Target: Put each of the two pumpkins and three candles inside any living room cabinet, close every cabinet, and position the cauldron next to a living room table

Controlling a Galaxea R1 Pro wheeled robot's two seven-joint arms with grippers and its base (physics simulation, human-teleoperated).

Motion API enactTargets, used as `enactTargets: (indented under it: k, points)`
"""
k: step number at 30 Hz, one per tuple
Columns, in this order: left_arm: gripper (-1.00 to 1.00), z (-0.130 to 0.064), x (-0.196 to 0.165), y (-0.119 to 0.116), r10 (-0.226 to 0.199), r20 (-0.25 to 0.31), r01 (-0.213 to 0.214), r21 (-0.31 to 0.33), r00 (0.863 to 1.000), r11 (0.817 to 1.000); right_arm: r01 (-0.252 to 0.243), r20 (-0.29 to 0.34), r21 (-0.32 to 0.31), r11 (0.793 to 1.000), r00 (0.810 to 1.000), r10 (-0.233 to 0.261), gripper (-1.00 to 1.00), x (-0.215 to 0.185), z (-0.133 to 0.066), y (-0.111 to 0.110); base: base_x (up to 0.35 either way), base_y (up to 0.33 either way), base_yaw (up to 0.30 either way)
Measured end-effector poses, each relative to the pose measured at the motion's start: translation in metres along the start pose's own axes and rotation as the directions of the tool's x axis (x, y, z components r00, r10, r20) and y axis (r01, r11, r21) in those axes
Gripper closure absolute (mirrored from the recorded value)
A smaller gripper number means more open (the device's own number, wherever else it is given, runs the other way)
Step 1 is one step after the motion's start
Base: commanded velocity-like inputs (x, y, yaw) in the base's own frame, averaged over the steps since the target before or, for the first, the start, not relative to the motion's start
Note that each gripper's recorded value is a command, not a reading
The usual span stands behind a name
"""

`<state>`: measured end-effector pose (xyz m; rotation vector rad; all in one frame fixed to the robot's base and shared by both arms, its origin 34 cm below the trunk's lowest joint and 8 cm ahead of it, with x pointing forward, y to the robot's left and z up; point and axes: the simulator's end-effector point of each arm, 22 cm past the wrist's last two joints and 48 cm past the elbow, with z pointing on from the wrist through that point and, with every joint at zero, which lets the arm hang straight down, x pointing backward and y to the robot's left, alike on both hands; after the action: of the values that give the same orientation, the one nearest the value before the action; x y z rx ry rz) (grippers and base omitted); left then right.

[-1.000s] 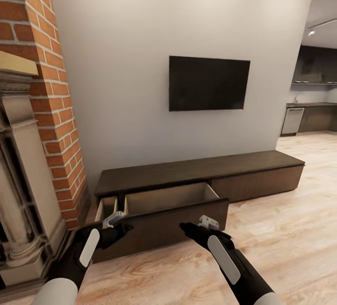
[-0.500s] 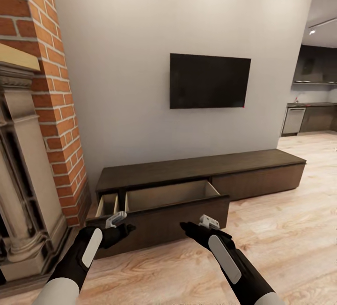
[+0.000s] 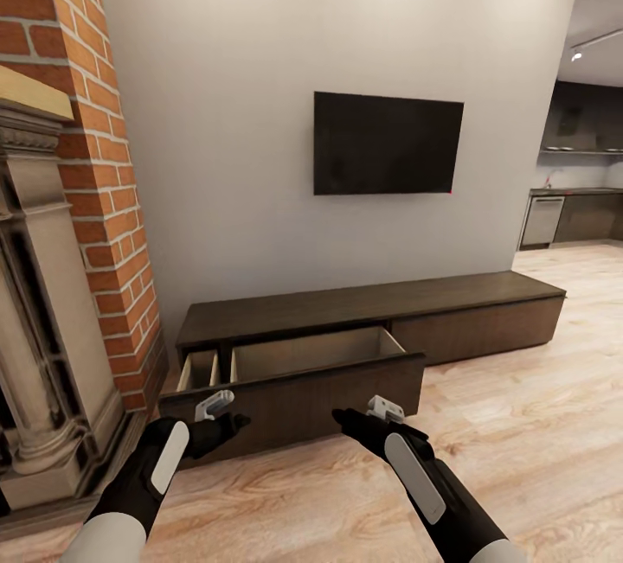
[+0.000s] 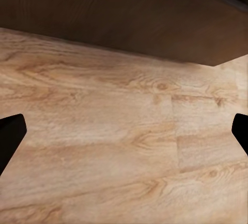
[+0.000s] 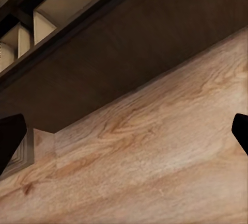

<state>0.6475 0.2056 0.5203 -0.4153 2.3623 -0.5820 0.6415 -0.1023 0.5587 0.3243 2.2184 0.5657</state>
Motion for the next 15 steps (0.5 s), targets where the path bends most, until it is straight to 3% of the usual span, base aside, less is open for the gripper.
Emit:
enactTargets:
  k: [8,15]
  points:
    - [-1.00,0.008,0.012,0.008,-0.001,0.002,0.001,0.005,1.000,1.000,-0.001,0.001,0.001,1.000,1.000,0.001,-1.00,0.014,0.006,-0.010,0.000,0.000,0.189]
    - [-1.00,0.016,0.023,0.016,0.000,0.002,0.000,0.006,1.000,1.000,-0.004,0.005,-0.001,1.000,1.000,0.004,-1.00,0.025,0.011,-0.017,0.000,0.000,0.031]
